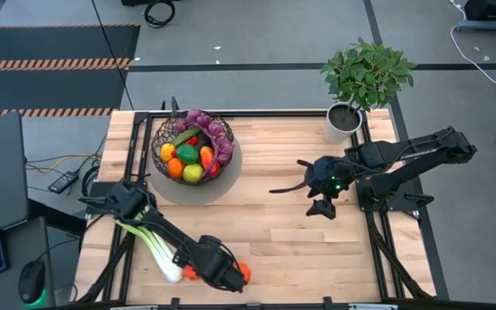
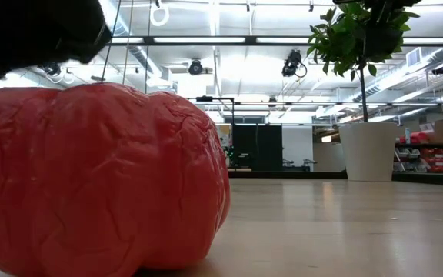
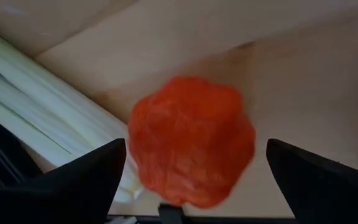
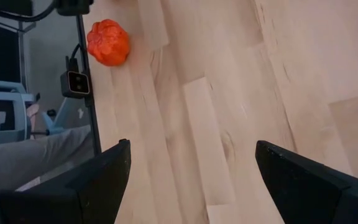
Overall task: Build produce basket
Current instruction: Put the left orange pumpkin into the black wire basket
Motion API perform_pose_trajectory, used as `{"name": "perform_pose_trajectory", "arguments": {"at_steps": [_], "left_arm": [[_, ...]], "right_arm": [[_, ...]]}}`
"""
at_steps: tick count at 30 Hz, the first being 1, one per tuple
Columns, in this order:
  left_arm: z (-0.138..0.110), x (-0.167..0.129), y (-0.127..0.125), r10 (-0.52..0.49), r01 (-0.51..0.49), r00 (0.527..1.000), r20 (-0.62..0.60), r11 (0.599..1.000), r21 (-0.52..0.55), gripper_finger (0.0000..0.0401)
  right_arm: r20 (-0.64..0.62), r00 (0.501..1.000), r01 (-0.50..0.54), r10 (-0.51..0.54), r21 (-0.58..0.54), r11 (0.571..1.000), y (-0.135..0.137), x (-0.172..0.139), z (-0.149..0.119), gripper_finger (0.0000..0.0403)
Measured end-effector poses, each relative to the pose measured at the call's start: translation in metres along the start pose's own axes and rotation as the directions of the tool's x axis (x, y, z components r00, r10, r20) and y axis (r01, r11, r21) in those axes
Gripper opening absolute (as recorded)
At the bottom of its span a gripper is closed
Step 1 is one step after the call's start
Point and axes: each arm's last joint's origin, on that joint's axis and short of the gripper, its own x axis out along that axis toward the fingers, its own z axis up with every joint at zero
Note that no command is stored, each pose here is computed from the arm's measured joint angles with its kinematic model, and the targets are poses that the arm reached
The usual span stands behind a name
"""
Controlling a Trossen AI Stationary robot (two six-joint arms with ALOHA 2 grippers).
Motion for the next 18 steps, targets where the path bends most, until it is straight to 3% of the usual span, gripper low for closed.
{"name": "perform_pose_trajectory", "arguments": {"at_steps": [5, 10, 18], "left_arm": [[0.003, 0.016, 0.0, 0.03, -0.03, 1.0, -0.002, 1.0, -0.004, 0.0394], [0.005, 0.038, 0.0, 0.024, -0.022, 0.996, -0.089, 0.999, 0.024, 0.0394], [0.017, 0.035, -0.002, 0.013, -0.012, 0.993, -0.121, 1.0, 0.013, 0.0393]], "right_arm": [[-0.012, 1.0, -0.002, 0.002, -0.005, 1.0, 0.002, 0.001, -0.002, 0.0348], [-0.017, 1.0, -0.006, 0.006, 0.017, 1.0, 0.002, 0.001, -0.002, 0.0348], [-0.016, 1.0, 0.003, -0.002, 0.032, 0.999, 0.002, 0.0, -0.003, 0.0348]]}}
